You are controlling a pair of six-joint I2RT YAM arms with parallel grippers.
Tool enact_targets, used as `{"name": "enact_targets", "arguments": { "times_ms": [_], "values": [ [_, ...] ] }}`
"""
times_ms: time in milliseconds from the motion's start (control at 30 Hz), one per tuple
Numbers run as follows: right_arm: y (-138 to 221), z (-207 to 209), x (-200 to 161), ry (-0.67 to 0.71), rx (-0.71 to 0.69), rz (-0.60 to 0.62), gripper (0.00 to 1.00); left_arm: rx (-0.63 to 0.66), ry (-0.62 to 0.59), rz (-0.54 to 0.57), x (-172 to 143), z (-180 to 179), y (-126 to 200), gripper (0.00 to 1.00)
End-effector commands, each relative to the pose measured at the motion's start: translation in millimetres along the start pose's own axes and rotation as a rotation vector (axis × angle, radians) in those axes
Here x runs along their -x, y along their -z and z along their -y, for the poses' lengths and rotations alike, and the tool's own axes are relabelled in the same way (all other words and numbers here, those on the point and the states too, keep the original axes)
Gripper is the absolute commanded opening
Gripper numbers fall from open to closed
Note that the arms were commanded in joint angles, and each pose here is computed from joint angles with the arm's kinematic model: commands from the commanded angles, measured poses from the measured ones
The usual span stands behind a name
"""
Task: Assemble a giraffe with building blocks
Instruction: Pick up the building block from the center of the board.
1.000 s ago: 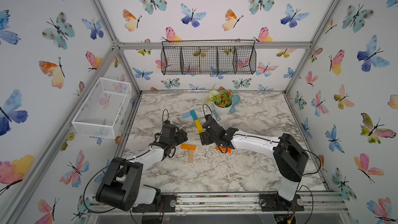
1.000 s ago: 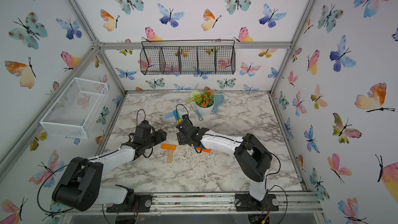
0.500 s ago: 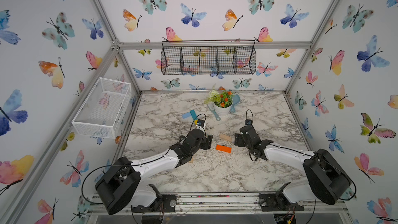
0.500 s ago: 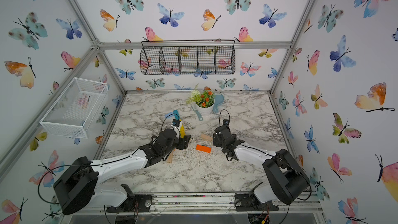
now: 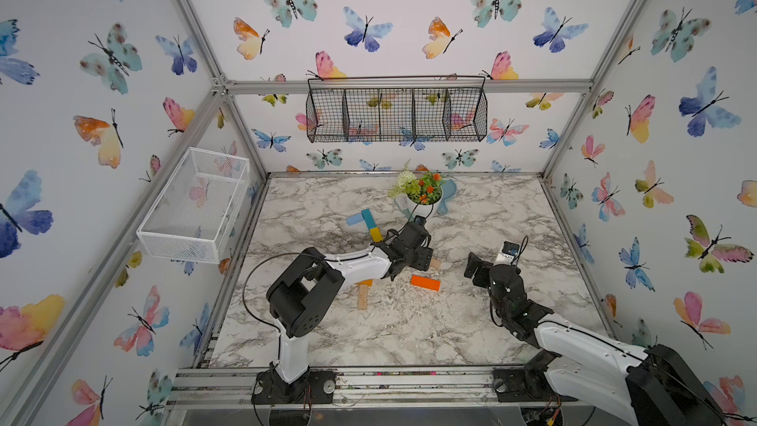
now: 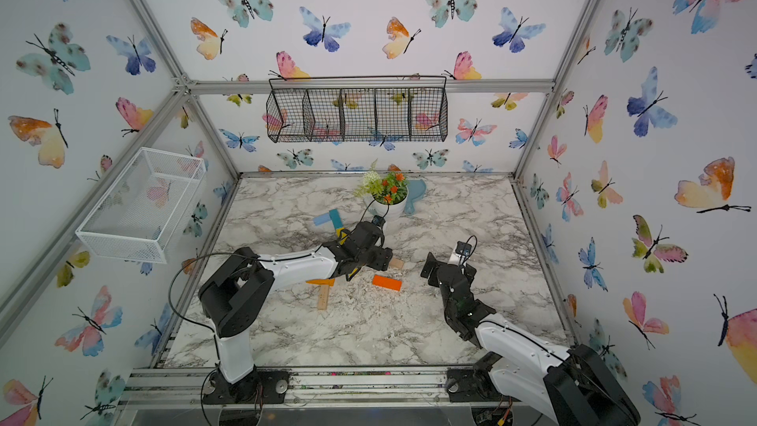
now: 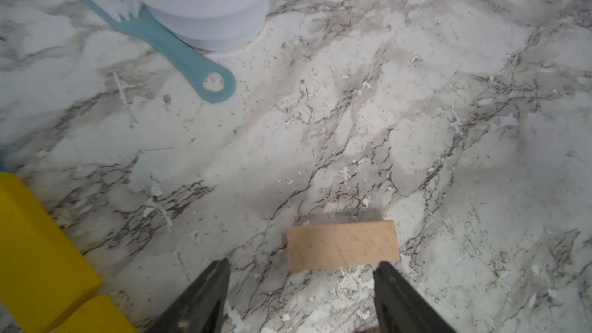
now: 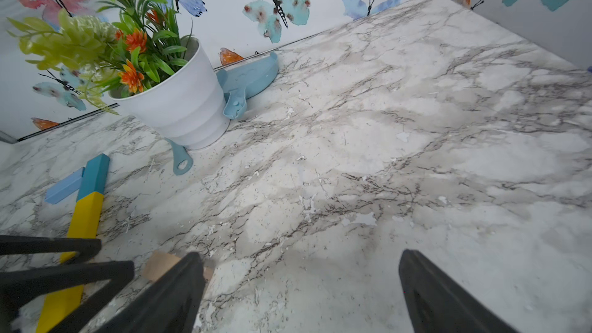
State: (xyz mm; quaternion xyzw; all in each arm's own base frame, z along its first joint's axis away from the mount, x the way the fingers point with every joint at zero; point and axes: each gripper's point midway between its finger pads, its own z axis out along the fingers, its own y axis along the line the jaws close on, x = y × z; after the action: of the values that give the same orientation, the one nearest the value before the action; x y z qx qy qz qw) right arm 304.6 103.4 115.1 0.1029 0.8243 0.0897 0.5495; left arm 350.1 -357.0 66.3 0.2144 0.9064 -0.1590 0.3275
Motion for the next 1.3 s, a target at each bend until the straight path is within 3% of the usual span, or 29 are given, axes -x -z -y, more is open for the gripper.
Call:
{"name": "enact_targets", "arguments": {
  "times_ms": [0, 133, 333, 933, 1100, 1267],
  "values": [
    [-15.1, -26.2, 0.4, -0.008, 0.124, -0.055, 1.0, -0.049, 0.008, -0.073, -10.2, 10.5, -12.2, 0.75],
    [-29.4, -25.9, -7.5, -0.074, 0.179, -0.14, 1.0, -0.057, 0.003, -0.117, -21.2, 12.5, -26.3, 0.75],
    [-20.2, 15.9, 10.6, -0.174, 0.105, -0.052, 1.0, -0.11, 0.01, -0.15, -31.8, 20.6, -30.1, 0.75],
    [-4.4, 33.2, 21.7, -0.147, 0.045, 0.022, 1.0, -0.462, 0.199, -0.116, -29.6, 83.2, -26.2, 0.71],
    [-5.8, 32.9, 21.3, -0.142, 0.04, 0.014, 1.0, -0.385, 0.111, -0.07, -18.0, 72.9, -5.2, 0.71],
    [-5.4, 33.8, 20.5, -0.138, 0.038, 0.013, 1.0, -0.257, -0.134, -0.049, -11.9, 51.4, 19.9, 0.69]
  ]
}}
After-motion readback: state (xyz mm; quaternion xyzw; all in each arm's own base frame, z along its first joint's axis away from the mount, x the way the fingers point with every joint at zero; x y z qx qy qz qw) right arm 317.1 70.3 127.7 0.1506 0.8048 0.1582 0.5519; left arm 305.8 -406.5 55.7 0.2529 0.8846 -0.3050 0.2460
